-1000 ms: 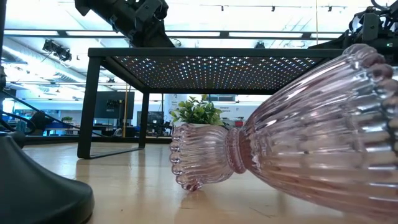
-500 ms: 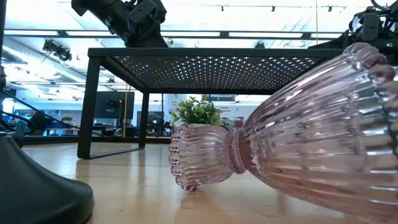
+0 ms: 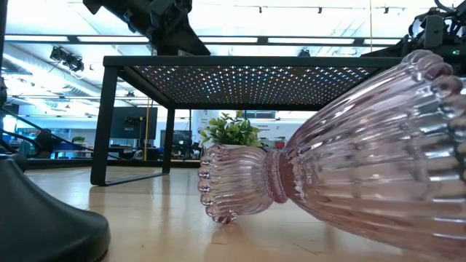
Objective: Pick & Place candle stick holders
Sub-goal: Put the transparent glass candle holder on the shelf, then put the top right pink glass candle holder on the shelf aligned with the other glass candle holder
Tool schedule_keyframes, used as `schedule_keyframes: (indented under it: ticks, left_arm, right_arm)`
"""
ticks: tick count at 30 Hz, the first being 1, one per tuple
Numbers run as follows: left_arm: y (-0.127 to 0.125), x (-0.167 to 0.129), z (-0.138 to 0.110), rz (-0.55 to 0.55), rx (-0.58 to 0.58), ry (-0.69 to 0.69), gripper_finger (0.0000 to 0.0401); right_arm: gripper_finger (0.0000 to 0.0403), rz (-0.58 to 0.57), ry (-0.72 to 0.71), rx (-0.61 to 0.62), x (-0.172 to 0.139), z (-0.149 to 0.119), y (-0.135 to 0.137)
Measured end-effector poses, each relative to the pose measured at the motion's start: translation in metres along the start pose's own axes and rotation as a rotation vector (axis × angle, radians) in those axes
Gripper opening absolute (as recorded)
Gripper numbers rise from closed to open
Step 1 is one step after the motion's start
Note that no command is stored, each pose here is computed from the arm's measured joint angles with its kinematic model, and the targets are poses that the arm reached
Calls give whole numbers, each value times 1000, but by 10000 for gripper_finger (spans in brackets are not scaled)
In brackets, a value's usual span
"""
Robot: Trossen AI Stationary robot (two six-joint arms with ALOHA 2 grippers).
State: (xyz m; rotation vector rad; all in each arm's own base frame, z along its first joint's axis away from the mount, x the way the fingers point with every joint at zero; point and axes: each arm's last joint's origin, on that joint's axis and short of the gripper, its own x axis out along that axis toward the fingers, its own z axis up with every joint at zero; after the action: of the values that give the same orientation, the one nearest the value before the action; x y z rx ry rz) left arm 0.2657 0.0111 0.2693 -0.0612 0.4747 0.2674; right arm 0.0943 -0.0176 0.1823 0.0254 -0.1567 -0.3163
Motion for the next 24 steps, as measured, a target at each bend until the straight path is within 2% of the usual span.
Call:
schedule_keyframes:
  ticks: [11,15,17,20,24]
  left_arm:
    - [-1,-1,11,-1,27,-112,225]
    - [1,-10,18,12,27,-158,225]
    - [3,-17,19,41,45,-163,225]
    - [8,-40,29,64,50,-249,225]
    - [15,-72,39,60,29,-356,225]
  right_arm:
    - [63,1,0,0,0,0,0]
    - [63,8,7,-22,0,-1,0]
    - [63,-26,7,-18,0,-1,-1]
    - [65,-75,20,19,0,-2,-2]
    - [89,-139,102,41,0,-11,-4]
